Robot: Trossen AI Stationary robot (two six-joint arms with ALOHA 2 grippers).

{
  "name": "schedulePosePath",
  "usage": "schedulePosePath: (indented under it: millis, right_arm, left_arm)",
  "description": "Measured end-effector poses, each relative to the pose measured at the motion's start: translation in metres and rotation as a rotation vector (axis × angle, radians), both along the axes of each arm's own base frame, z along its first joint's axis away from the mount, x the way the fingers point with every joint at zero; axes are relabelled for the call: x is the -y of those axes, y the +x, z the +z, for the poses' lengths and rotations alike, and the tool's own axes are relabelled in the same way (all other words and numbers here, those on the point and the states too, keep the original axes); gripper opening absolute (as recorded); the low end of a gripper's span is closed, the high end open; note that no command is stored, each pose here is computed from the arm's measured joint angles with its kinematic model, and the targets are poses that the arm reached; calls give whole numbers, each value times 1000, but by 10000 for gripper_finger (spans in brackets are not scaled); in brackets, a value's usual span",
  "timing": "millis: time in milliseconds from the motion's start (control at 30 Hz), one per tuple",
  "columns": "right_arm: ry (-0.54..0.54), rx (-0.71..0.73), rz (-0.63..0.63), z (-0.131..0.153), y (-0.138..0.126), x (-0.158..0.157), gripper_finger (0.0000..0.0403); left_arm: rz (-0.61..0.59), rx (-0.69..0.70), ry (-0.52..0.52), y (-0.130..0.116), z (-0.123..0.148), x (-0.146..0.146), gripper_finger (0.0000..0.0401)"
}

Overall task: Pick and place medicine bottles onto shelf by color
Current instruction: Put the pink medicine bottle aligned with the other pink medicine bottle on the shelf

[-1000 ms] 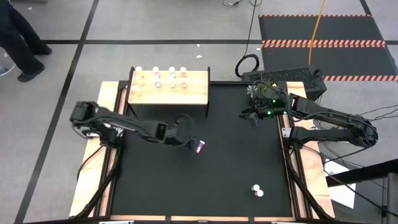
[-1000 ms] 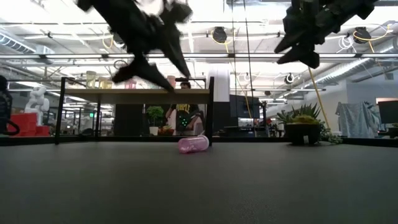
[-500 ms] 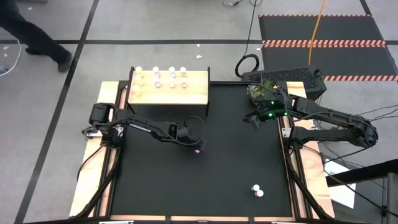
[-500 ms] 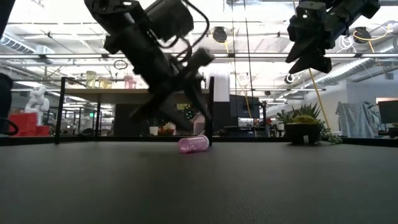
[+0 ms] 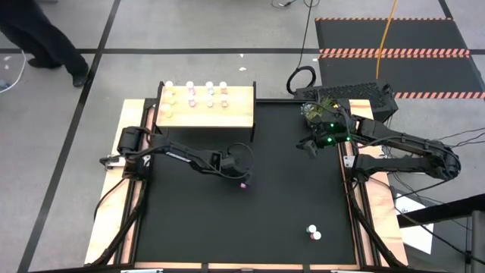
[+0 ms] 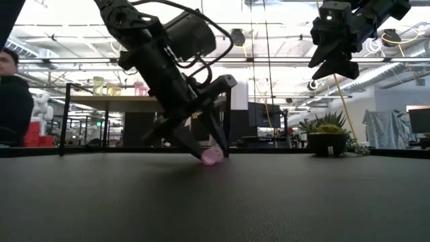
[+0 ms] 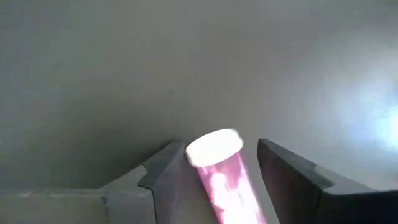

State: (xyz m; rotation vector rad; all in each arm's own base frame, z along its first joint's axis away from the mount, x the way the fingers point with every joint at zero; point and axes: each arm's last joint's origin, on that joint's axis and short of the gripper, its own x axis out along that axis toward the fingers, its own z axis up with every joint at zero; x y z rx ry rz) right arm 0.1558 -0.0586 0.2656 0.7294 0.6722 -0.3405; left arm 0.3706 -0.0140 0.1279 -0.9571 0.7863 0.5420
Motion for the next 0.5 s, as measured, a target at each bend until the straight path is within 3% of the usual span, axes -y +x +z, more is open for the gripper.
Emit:
schedulePosePath:
  millis: [133, 500]
  right_arm:
    - [20, -11, -12, -1, -1, 0, 157]
    - [45, -21, -27, -2, -1, -1, 157]
  left_arm:
    - [-39, 11, 14, 6, 4, 1, 202]
    - [9, -90, 35, 0, 2, -11, 202]
